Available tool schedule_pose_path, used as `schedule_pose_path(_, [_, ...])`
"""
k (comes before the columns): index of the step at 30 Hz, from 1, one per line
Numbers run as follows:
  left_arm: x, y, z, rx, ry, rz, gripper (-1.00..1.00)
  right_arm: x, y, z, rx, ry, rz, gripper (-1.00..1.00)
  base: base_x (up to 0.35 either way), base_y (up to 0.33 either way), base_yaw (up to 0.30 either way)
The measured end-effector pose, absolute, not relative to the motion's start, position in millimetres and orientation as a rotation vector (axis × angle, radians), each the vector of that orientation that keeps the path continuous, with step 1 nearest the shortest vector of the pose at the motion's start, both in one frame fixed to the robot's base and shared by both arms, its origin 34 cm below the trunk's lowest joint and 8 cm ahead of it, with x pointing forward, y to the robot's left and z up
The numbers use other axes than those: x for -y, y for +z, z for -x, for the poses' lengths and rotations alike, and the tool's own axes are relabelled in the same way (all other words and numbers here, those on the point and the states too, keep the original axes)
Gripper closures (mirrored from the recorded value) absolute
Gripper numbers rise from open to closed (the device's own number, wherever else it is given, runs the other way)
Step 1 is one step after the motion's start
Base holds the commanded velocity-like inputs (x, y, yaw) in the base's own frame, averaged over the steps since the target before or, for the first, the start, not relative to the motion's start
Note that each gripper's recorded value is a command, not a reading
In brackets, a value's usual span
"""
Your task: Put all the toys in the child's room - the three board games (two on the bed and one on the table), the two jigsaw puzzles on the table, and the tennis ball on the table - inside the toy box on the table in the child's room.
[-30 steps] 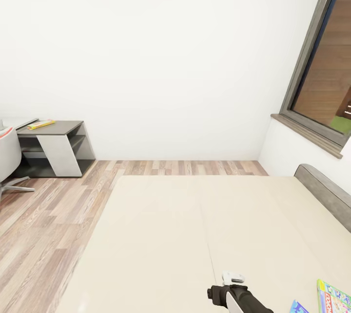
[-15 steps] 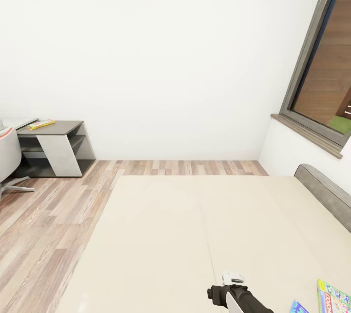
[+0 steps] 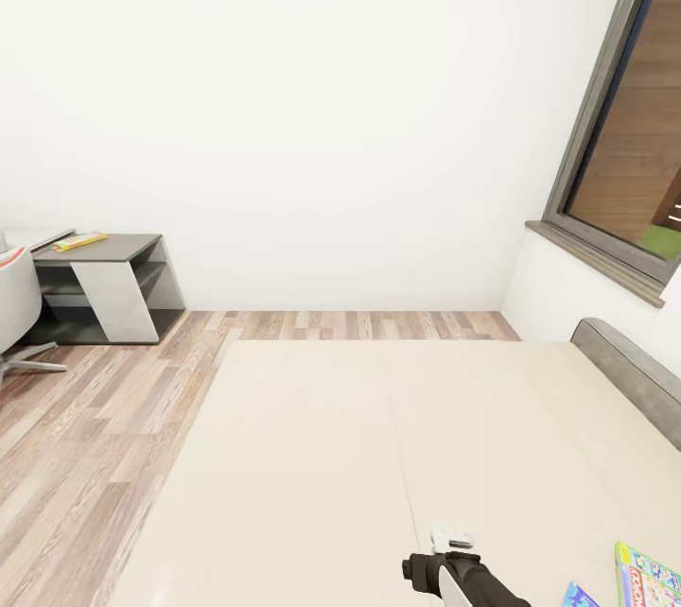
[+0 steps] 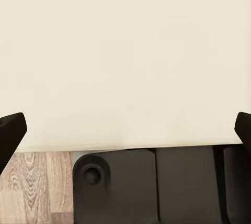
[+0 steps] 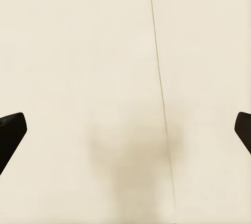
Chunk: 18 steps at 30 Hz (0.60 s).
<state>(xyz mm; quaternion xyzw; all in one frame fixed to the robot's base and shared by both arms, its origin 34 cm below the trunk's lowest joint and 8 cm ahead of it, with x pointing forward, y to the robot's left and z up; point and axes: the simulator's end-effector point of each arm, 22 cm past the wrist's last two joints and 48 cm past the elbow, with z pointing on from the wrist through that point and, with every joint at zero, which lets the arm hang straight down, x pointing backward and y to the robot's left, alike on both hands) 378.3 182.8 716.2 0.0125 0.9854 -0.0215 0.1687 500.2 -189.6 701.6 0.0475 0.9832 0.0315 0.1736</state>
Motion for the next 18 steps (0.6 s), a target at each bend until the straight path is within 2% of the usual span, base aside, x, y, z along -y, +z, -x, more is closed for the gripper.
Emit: schedule_pose_path(18, [-183.3,716.2,-378.2,-2.802,-0.061,-0.034,-1.00,189.6,701.6,-500.3,-2.788,0.089,-0.134,-1.00,0.000,0.000,0.000])
